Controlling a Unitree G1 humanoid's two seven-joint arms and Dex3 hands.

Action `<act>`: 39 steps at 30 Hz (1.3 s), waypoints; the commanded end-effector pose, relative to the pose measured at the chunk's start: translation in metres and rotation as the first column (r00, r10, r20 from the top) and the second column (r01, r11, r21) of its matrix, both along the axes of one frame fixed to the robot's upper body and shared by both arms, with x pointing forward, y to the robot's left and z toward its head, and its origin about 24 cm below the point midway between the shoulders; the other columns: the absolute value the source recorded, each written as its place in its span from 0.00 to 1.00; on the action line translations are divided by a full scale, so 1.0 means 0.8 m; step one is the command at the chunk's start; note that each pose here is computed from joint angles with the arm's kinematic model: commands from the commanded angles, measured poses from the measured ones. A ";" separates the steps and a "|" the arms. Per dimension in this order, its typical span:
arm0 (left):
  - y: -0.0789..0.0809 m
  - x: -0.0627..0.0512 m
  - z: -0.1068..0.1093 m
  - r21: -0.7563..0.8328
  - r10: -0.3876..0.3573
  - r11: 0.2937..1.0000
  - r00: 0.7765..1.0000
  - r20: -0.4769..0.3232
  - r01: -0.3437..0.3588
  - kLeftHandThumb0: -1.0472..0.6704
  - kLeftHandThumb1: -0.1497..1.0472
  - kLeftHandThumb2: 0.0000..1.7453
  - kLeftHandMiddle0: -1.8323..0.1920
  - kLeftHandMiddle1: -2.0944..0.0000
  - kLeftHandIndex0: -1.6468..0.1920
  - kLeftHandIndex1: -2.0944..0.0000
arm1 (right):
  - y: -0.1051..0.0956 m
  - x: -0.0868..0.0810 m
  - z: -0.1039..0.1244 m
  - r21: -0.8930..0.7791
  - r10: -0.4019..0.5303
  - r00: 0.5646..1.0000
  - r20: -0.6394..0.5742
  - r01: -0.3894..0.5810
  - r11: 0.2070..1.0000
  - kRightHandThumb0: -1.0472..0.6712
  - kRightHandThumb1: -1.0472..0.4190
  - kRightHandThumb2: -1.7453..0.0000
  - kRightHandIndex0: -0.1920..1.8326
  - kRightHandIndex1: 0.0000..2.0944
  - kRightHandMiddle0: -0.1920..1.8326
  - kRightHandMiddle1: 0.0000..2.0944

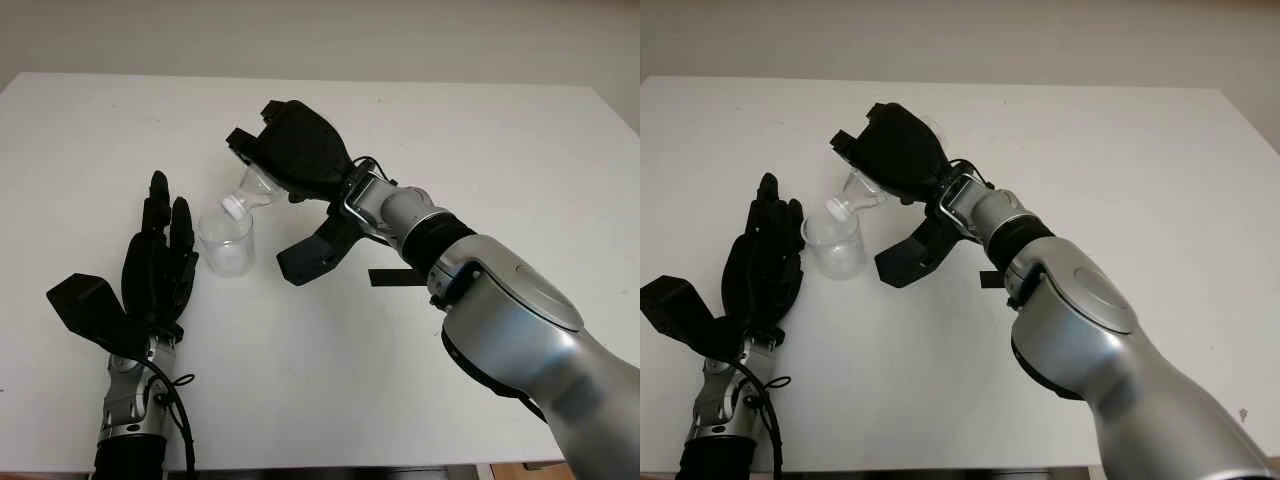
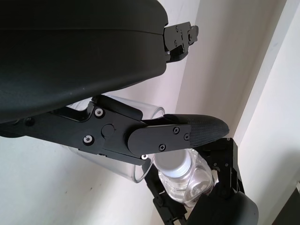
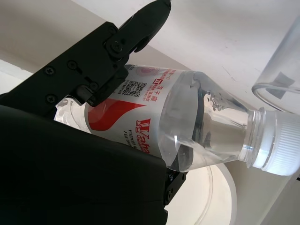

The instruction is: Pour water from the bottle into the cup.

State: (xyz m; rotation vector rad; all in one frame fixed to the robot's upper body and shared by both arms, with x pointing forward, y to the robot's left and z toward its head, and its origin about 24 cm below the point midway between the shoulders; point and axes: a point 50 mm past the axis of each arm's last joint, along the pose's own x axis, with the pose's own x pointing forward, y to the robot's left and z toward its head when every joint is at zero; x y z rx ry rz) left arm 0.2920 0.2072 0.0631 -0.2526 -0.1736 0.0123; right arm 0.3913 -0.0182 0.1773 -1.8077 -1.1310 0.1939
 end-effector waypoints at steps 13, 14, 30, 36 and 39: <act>0.002 -0.002 -0.003 0.000 0.009 1.000 1.000 -0.006 -0.009 0.18 1.00 0.26 0.99 0.97 0.97 0.97 | -0.012 0.011 0.011 0.731 0.297 0.767 -0.568 0.305 0.611 0.48 0.18 0.59 0.87 1.00 0.68 1.00; 0.003 -0.002 -0.003 0.001 0.011 1.000 1.000 -0.008 -0.011 0.18 1.00 0.26 0.99 0.97 0.98 0.97 | -0.017 0.013 0.011 0.753 0.340 0.737 -0.585 0.337 0.566 0.49 0.19 0.59 0.87 1.00 0.74 1.00; 0.006 -0.001 -0.003 0.013 -0.016 1.000 1.000 -0.016 0.016 0.18 1.00 0.27 0.98 0.97 0.97 0.97 | -0.135 0.006 -0.011 0.798 0.663 0.525 -0.534 0.573 0.189 0.49 0.03 0.81 0.85 1.00 0.87 1.00; 0.007 0.000 -0.003 0.011 -0.024 1.000 0.999 -0.023 0.024 0.18 1.00 0.27 0.98 0.98 0.98 0.97 | -0.164 -0.021 -0.015 0.758 0.705 0.443 -0.554 0.619 0.206 0.52 0.01 0.83 0.84 1.00 0.83 1.00; 0.006 0.001 -0.003 0.011 -0.029 1.000 0.999 -0.021 0.029 0.18 1.00 0.27 0.98 0.98 0.98 0.97 | -0.170 -0.036 -0.015 0.757 0.704 0.438 -0.559 0.616 0.218 0.52 0.00 0.85 0.82 1.00 0.78 1.00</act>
